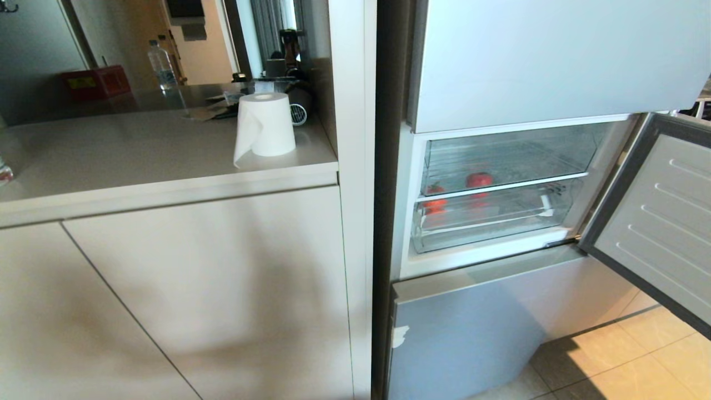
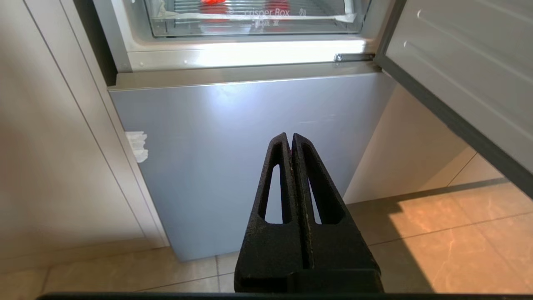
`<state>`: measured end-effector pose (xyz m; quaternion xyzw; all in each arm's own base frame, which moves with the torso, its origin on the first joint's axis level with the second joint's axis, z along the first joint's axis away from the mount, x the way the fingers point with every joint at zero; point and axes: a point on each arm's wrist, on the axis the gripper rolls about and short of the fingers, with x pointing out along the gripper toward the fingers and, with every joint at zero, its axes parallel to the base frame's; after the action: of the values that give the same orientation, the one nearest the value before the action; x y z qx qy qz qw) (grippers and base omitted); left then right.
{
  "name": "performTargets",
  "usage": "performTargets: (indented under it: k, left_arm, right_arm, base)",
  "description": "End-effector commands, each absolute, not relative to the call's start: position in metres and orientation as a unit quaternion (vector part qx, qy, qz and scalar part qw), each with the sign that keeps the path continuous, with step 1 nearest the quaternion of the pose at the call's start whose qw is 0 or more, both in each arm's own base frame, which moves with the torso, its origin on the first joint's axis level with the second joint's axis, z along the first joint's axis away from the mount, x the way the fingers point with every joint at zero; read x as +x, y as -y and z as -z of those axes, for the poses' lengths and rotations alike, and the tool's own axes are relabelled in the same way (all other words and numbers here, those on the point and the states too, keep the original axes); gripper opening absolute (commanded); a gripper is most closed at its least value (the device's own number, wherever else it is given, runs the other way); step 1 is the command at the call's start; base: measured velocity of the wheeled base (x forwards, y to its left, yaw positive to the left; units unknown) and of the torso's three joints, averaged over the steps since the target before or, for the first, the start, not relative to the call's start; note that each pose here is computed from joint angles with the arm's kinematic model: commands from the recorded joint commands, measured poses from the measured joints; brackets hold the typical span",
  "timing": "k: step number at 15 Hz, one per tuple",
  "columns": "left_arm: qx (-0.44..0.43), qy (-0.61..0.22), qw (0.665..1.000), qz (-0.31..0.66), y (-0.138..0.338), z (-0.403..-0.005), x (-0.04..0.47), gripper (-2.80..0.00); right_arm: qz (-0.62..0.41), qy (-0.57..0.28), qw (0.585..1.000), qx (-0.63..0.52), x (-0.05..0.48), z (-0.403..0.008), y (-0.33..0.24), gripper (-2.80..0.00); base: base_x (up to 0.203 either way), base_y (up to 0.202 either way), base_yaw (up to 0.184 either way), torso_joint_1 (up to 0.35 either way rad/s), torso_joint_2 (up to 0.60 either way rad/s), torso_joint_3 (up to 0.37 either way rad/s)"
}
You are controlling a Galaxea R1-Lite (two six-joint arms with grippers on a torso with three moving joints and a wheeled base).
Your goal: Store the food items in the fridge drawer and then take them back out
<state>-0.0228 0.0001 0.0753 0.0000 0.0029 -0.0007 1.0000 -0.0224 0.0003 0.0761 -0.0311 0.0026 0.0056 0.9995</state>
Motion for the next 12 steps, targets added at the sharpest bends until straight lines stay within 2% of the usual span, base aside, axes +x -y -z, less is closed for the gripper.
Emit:
performTargets:
  k: [1, 4, 12]
  left_arm:
    - [0.0, -0.003, 1.0, 0.001, -0.0001, -0.0753, -0.0228, -2.8]
    - [0.0, -0.003, 1.0, 0.001, -0.0001, -0.0753, -0.0228, -2.8]
    - [0.0, -0.003, 1.0, 0.001, -0.0001, -0.0753, -0.0228, -2.8]
  right_arm:
    - [-0.007, -0.001, 0.999, -0.037, -0.0228, -0.0753, -0.0004, -2.8]
    - [-0.006, -0.001, 0.999, -0.035, -0.0228, -0.0753, -0.0003, -2.8]
    - [-0.005, -0.001, 0.999, -0.033, -0.0228, -0.0753, -0.0003, -2.8]
  base:
    - [0.0, 0.0, 0.0, 0.0, 0.0, 0.0]
    - [-0.003, 0.002, -0.07, 0.004, 0.0, 0.002]
    - [0.002, 0.008, -0.176, 0.003, 0.0, 0.002]
